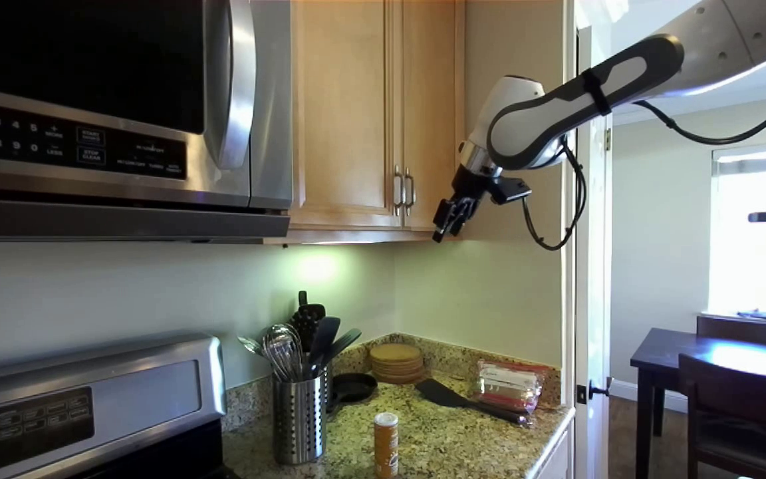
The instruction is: Open the top left cabinet door then remove the brown bottle out of the cabinet and close the left cabinet door
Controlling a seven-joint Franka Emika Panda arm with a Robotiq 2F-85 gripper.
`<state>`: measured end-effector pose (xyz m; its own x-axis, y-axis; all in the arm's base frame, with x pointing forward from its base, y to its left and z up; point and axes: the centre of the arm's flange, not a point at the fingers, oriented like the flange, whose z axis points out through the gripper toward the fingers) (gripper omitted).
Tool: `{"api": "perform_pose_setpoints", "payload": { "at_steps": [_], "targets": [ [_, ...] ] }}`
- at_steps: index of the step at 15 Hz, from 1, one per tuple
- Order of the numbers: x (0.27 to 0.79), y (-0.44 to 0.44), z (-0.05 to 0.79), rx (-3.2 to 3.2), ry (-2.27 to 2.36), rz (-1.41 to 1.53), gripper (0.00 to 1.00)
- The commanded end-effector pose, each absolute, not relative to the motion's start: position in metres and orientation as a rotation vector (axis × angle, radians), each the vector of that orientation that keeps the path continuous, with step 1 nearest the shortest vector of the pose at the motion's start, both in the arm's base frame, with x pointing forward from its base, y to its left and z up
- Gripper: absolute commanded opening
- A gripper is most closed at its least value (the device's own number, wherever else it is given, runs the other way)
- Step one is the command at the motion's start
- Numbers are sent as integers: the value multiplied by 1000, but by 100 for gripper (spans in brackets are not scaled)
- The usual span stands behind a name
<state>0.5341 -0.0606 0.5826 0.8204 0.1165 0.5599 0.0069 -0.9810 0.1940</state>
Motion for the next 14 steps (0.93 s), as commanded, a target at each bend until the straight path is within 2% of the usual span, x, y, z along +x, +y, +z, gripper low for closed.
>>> {"api": "perform_pose_setpoints", "payload": {
  "at_steps": [1,5,6,14],
  "targets": [
    [488,-81,587,2857,93,755,100],
    [456,-102,583,2831,99,725,100],
    [487,-97,586,2850,67,730,100],
    [471,-102,584,2847,75,725,100]
  ]
}}
